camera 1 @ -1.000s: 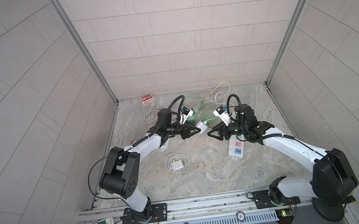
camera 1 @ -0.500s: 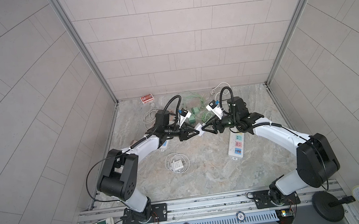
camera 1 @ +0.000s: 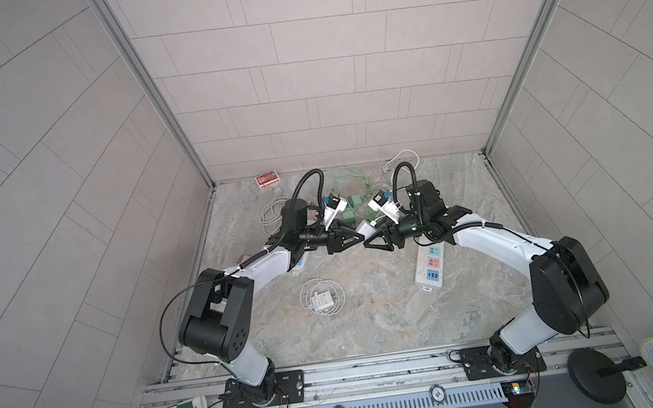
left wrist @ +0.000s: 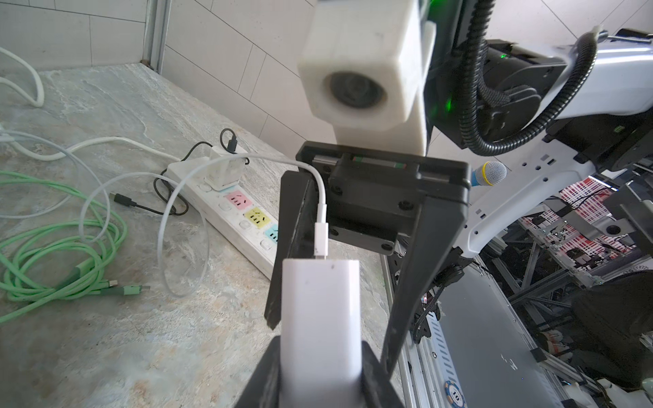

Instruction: Insert the plug

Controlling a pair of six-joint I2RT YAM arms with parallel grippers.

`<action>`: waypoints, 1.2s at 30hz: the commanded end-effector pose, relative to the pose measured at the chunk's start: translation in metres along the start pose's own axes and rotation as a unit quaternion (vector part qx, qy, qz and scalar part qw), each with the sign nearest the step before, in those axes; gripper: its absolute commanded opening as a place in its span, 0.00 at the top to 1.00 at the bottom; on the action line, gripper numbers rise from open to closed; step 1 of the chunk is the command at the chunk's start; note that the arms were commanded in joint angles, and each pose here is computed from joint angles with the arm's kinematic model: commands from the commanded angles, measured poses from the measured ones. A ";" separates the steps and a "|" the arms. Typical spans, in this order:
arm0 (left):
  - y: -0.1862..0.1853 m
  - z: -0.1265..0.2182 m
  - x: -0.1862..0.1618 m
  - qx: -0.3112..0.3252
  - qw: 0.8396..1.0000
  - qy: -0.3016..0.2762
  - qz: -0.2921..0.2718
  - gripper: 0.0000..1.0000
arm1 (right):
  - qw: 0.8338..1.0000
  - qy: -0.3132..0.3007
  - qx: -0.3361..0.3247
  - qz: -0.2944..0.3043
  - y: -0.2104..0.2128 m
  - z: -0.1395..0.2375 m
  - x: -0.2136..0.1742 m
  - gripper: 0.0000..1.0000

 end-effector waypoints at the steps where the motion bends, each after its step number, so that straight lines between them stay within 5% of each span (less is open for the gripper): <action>1: -0.001 -0.001 0.000 -0.018 1.000 -0.005 -0.010 0.90 | 0.999 -0.013 0.014 0.035 0.009 0.003 0.014 0.41; 9: 0.001 0.003 -0.012 0.016 0.999 0.037 -0.012 0.91 | 0.999 -0.026 0.000 0.028 -0.001 0.016 0.023 0.42; 36: -0.002 0.002 -0.006 0.011 0.999 0.030 -0.018 0.92 | 0.999 -0.011 0.021 0.022 0.003 -0.001 0.014 0.48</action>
Point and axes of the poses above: each gripper's point midway between its finger pads, its own z axis back along the fingers, its own y axis along the line the jaws close on, x = y × z, the point moved 5 cm from there along z, back along the fingers, and after that the axes turned 5 degrees about z, right-handed, at the moved point
